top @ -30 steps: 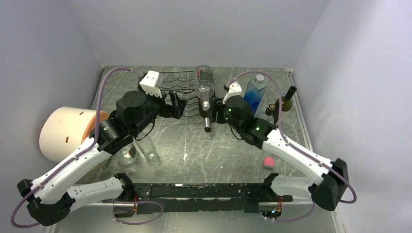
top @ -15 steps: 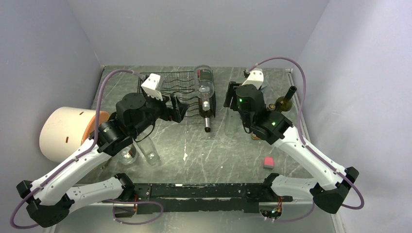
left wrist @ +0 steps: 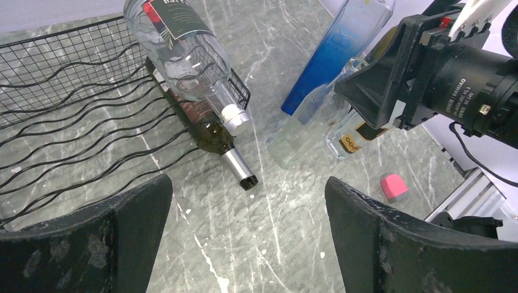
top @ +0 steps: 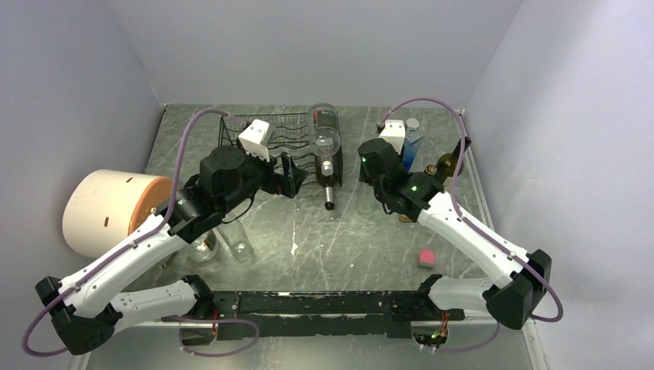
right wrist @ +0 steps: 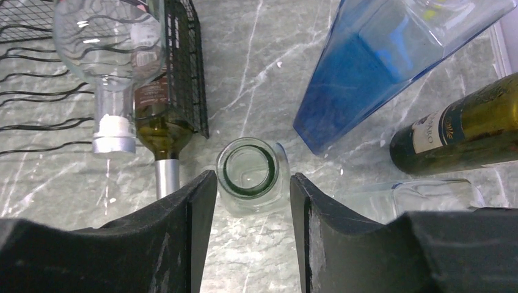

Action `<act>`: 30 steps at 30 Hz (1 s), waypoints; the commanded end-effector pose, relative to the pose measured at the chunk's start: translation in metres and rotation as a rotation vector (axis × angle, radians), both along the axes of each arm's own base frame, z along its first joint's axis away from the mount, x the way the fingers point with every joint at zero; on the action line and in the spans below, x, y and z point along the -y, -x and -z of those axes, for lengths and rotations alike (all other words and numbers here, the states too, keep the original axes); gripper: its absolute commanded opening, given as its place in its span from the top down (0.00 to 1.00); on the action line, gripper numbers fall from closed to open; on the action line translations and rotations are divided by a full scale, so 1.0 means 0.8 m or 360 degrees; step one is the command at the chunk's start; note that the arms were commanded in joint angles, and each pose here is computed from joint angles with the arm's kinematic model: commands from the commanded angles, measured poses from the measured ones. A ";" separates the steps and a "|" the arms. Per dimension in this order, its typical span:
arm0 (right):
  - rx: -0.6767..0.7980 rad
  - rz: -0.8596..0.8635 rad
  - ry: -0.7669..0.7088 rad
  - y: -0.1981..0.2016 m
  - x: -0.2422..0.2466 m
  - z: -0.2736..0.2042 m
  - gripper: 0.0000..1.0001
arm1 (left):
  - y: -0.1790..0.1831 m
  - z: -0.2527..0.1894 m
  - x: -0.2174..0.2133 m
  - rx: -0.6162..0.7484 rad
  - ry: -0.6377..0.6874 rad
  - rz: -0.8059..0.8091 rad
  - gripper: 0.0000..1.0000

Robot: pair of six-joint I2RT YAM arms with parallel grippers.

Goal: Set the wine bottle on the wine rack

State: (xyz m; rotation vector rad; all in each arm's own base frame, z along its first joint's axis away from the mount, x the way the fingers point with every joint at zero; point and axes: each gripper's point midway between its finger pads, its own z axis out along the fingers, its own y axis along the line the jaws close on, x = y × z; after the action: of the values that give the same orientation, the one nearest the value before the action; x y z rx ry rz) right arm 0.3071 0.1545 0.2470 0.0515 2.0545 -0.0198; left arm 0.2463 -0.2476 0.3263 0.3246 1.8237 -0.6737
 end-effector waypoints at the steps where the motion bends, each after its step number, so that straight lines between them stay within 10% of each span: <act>1: 0.0012 0.0069 0.0018 -0.009 0.009 0.010 0.51 | -0.002 -0.008 0.010 0.0061 0.0026 0.0049 0.01; 10: 0.0092 -0.0025 0.0096 -0.022 0.004 0.010 0.58 | -0.007 -0.013 0.032 0.0150 0.0036 0.0161 0.01; 23: 0.0161 -0.0085 0.0100 -0.020 0.009 -0.017 0.99 | -0.005 -0.004 0.060 0.0272 0.0065 0.0334 0.01; 30: 0.0215 -0.0166 -0.0017 -0.001 0.009 -0.061 1.00 | 0.007 0.012 0.082 0.0285 0.0015 0.0537 0.01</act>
State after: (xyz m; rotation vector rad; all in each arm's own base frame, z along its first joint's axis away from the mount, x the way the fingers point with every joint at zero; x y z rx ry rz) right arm 0.3120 0.1496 0.2458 -0.0926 2.0148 -0.0398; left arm 0.2480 -0.2962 0.3074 0.5772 1.6919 -0.7872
